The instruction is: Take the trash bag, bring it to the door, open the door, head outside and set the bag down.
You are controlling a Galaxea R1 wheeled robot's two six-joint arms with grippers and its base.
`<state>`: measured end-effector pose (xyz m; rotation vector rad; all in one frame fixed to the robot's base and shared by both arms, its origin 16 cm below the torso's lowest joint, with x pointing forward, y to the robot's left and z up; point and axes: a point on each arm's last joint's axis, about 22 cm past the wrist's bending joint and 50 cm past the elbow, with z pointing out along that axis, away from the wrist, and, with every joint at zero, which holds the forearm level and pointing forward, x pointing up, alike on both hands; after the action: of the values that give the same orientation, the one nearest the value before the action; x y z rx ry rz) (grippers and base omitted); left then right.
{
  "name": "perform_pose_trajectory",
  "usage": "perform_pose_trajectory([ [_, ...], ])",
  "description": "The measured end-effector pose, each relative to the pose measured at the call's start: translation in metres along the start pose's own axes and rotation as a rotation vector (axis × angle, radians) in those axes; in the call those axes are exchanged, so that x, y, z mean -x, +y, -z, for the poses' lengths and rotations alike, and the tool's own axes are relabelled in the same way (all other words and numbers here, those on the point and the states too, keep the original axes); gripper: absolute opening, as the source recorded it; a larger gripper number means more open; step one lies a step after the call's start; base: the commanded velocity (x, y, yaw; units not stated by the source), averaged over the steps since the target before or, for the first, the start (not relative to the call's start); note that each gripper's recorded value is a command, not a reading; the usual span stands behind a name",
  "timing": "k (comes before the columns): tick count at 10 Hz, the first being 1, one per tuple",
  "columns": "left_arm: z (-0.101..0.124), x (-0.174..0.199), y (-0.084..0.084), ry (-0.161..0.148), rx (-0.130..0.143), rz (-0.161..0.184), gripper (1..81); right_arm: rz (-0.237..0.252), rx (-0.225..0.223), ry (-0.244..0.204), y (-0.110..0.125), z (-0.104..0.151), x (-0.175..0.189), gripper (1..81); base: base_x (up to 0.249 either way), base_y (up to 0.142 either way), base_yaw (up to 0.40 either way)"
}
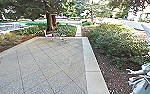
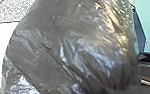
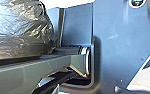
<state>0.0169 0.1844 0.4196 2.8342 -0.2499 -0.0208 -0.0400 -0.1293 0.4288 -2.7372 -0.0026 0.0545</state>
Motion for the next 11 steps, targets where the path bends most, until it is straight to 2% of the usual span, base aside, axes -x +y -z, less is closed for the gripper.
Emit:
perform_pose_trajectory([
  [4, 0.000, -0.002, 0.001, 0.004, 0.002, -0.001, 1.0, -0.003, 0.001, -0.003, 0.001, 0.000, 0.004, 81.1, 0.145, 0.000, 0.000],
  [6, -0.002, 0.022, 0.005, -0.024, 0.005, 0.005, 1.0, -0.011, 0.004, -0.025, 0.002, 0.000, 0.025, 81.1, 0.152, 0.000, 0.000],
  [8, -0.001, 0.009, 0.003, -0.005, 0.003, 0.000, 1.0, -0.002, 0.004, -0.022, 0.000, -0.001, 0.019, 81.1, 0.154, 0.000, 0.000],
  [11, -0.001, 0.010, 0.004, -0.006, 0.004, 0.001, 1.0, 0.004, 0.009, -0.019, 0.002, -0.001, 0.017, 81.1, 0.170, 0.000, 0.000],
])
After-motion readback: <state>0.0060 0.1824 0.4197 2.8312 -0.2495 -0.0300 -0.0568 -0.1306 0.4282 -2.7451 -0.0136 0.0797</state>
